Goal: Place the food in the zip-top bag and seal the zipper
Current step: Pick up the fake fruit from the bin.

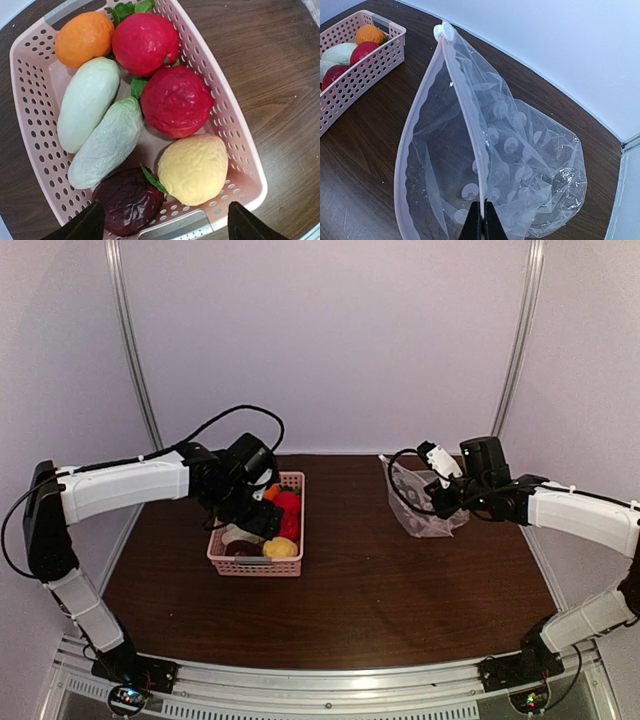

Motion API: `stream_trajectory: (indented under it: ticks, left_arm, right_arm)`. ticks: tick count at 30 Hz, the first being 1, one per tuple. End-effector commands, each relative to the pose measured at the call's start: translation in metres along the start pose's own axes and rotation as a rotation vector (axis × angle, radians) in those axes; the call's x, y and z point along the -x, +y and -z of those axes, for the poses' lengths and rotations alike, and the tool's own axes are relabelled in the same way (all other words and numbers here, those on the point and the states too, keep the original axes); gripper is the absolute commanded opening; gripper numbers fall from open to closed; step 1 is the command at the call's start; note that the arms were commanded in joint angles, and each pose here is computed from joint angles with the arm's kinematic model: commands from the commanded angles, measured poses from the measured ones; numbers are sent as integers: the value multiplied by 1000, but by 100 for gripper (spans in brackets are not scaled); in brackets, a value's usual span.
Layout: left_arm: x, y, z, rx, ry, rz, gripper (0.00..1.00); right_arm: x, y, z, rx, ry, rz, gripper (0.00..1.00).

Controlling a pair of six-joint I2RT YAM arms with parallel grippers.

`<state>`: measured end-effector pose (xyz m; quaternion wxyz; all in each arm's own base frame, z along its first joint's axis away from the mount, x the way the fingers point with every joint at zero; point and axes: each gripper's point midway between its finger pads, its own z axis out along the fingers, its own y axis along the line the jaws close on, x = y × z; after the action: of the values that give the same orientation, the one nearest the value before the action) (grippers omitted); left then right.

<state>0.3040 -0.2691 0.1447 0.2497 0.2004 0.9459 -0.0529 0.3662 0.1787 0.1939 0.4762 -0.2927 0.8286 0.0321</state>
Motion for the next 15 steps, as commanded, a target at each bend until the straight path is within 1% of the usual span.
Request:
stream_trajectory:
  ticks: [1, 3, 7, 9, 15]
  left_arm:
    - [-7, -7, -15, -45, 98, -31, 85]
    - [-10, -8, -22, -46, 136, -29, 82]
    - [-13, -20, -33, -114, 169, -28, 80]
    - [-15, -28, -38, -153, 185, -19, 81]
    - [-20, -31, -60, -140, 222, -6, 83]
  right_arm:
    - [-7, 2, 1, 17, 15, -1, 0]
    - [-7, 2, 2, 19, 16, -1, 0]
    - [-8, 1, 2, 14, 17, 0, 0]
    - [-8, 1, 3, 13, 18, 1, 0]
    - [-10, 3, 1, 18, 24, 2, 0]
